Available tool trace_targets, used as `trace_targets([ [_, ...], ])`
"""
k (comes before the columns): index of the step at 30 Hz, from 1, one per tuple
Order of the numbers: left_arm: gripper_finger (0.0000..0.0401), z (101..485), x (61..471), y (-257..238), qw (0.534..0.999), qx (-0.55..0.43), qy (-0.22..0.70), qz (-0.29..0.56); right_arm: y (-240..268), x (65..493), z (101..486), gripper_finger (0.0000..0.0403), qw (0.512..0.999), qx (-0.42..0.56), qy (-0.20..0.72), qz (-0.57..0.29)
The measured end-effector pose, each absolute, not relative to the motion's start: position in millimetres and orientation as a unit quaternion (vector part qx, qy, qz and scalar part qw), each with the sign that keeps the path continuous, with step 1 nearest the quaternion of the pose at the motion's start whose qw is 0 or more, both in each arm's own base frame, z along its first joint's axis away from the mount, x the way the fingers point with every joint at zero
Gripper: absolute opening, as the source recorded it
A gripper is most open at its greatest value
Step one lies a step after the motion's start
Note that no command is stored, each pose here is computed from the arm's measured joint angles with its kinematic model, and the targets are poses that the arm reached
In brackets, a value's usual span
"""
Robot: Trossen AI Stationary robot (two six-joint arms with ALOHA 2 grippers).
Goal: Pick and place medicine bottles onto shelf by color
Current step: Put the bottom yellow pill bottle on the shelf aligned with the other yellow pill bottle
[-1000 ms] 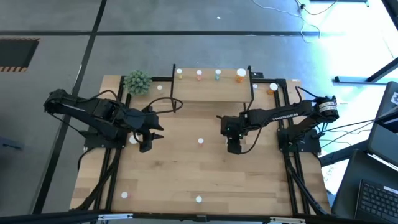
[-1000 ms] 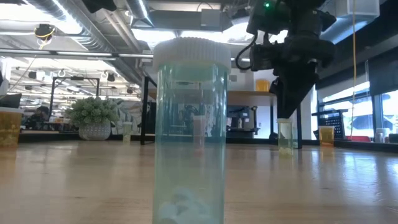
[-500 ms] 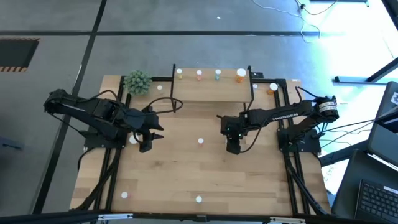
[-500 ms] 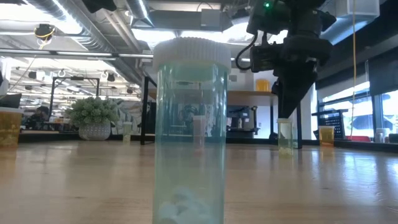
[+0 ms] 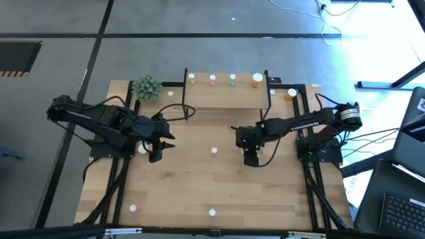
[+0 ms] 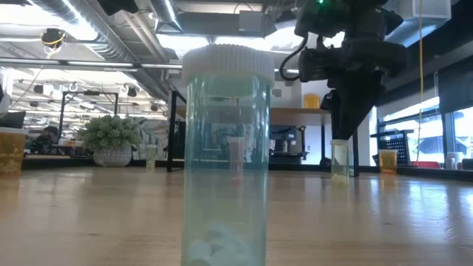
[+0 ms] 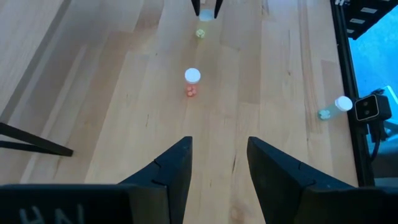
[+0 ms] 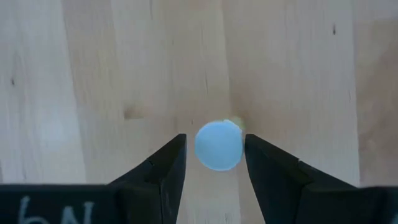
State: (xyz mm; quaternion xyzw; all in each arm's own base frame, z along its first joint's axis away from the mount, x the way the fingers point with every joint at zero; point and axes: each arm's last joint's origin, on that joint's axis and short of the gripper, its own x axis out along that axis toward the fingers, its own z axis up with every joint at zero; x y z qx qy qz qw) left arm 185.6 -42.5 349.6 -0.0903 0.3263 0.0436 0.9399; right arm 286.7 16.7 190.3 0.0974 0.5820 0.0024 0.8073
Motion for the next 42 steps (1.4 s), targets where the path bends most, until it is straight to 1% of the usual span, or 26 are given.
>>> trace_targets([
  [5, 0.0149, 349.6, 185.6, -42.4, 0.94, -0.087, 0.326, 0.043, 14.9, 286.8, 190.2, 0.0166, 0.81, 0.082, 0.58, -0.02],
  [18, 0.0149, 349.6, 185.6, -42.4, 0.94, -0.087, 0.326, 0.043, 14.8, 286.6, 190.0, 0.0166, 0.809, 0.087, 0.581, -0.025],
  [26, 0.0149, 349.7, 185.6, -42.4, 0.94, -0.088, 0.326, 0.043, 15.2, 291.4, 173.8, 0.0166, 0.792, 0.083, 0.604, -0.023],
  [32, 0.0149, 349.7, 185.5, -42.4, 0.94, -0.088, 0.326, 0.043, 15.2, 298.2, 172.6, 0.0166, 0.809, 0.081, 0.582, -0.023],
  [42, 0.0149, 349.7, 185.5, -42.4, 0.94, -0.089, 0.326, 0.043, 15.2, 294.3, 171.4, 0.0166, 0.795, 0.09, 0.599, -0.031],
])
